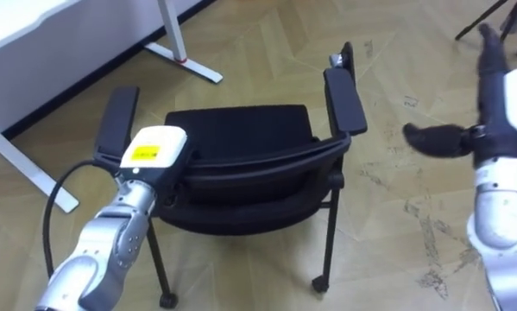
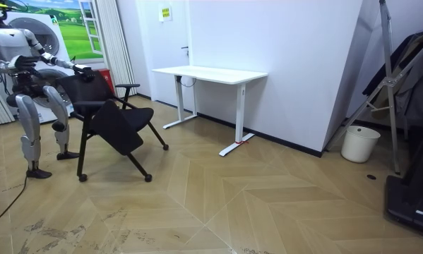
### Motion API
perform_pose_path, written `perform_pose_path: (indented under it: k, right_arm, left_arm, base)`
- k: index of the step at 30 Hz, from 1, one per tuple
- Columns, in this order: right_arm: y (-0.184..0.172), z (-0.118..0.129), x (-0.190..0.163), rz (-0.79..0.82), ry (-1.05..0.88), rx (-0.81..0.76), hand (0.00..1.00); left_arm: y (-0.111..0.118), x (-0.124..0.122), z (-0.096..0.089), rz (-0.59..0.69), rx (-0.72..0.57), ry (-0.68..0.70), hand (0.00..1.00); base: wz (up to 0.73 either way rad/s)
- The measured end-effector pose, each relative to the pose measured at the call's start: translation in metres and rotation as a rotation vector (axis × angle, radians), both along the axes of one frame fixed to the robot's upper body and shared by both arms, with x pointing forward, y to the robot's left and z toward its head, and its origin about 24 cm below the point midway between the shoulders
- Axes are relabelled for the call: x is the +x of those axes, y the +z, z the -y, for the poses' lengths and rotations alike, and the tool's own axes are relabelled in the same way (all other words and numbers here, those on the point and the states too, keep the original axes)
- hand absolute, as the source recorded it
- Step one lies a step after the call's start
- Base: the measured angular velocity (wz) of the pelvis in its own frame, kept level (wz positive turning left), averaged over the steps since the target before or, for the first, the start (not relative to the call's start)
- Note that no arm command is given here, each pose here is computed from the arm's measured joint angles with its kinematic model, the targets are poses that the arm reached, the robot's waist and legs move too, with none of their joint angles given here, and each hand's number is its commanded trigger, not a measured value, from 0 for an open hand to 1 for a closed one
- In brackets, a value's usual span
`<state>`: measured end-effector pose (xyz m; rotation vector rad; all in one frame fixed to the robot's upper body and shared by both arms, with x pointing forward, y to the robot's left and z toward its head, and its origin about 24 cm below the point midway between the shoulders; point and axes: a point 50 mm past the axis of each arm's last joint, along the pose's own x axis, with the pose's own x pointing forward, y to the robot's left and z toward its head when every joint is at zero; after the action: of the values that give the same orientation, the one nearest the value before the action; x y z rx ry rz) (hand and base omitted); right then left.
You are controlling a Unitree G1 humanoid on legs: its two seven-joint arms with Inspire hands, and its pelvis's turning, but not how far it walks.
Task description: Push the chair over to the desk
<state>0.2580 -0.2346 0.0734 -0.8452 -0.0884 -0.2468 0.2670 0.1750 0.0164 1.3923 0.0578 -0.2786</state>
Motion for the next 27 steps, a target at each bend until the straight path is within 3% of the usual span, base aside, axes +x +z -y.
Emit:
perform_pose_path:
  k: [27]
  right_arm:
    - [0.012,-0.029,0.012,-0.122,0.228,-0.34,0.0]
  left_arm:
    - [0.008,0.003,0.007,0.034,0.027,-0.072,1.0]
  base:
    - [0.02]
